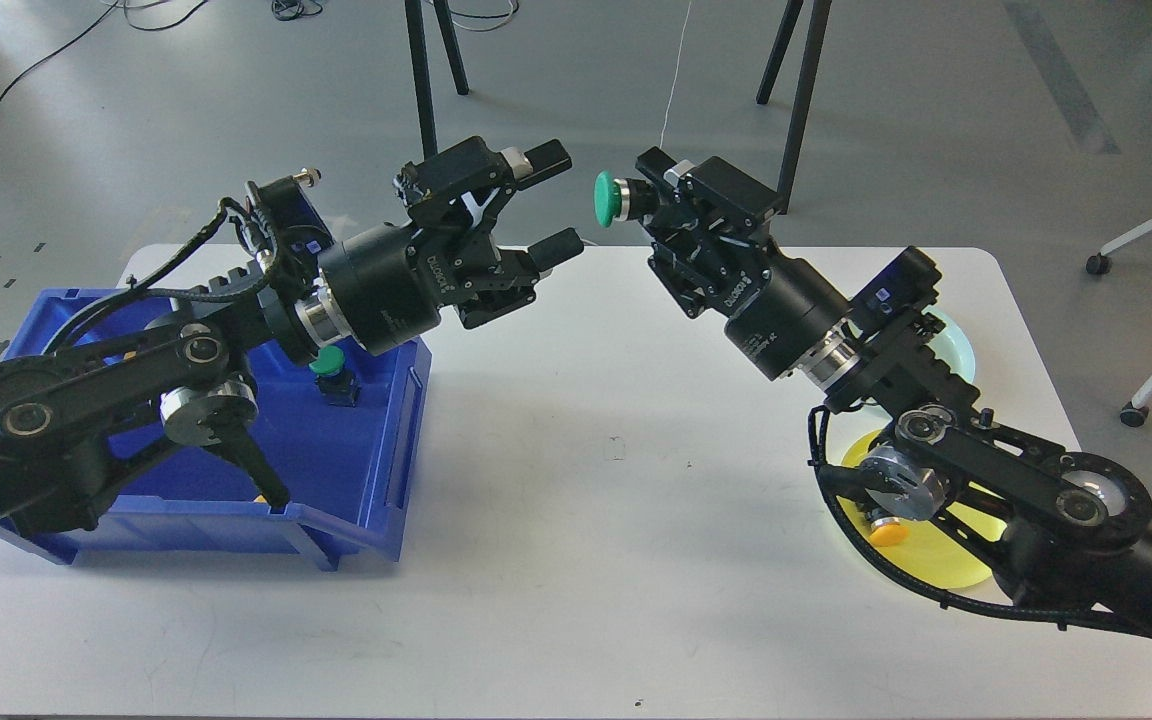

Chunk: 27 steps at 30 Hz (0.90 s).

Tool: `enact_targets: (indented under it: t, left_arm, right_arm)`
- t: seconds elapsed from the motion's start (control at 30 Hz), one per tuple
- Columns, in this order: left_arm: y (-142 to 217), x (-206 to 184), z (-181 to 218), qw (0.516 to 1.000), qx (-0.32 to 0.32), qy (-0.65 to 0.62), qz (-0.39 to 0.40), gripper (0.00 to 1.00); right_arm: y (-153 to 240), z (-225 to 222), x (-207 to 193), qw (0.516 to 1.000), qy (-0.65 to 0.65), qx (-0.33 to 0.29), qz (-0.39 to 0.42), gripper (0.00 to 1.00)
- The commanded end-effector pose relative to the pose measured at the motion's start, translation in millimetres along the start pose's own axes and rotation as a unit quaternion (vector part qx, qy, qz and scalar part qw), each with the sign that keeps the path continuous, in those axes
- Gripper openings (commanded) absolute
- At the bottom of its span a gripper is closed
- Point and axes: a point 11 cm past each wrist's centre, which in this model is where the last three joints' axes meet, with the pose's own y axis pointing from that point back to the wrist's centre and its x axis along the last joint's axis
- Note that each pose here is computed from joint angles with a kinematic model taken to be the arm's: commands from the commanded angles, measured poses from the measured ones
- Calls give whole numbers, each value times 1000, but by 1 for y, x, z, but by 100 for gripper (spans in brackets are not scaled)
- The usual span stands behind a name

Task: Pass button and place on color plate
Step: 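Grasp the green button with the right gripper and release the left, then lower the green button onto the pale green plate with the right gripper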

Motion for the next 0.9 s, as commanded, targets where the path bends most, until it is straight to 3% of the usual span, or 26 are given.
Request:
enact_targets:
  t: [0.0, 0.13, 0.27, 0.5, 0.87]
  left_arm:
    - [0, 0, -1, 1000, -1, 2, 1, 94]
    - [0, 0, -1, 1000, -1, 2, 1, 95]
    - [0, 2, 0, 1000, -2, 6, 6, 95]
    - [2, 4, -1, 1000, 0, 6, 9, 96]
    - [2, 4, -2, 1000, 0, 7, 10, 96]
  right_arm:
    - [31, 11, 44, 996, 29, -27, 78, 9]
    - [70, 33, 99, 973, 108, -84, 188, 9]
    - [123, 75, 152, 907, 255, -183, 281, 9]
    - [144, 125, 172, 857, 350, -285, 250, 9]
    - [139, 146, 183, 806, 414, -334, 259, 13]
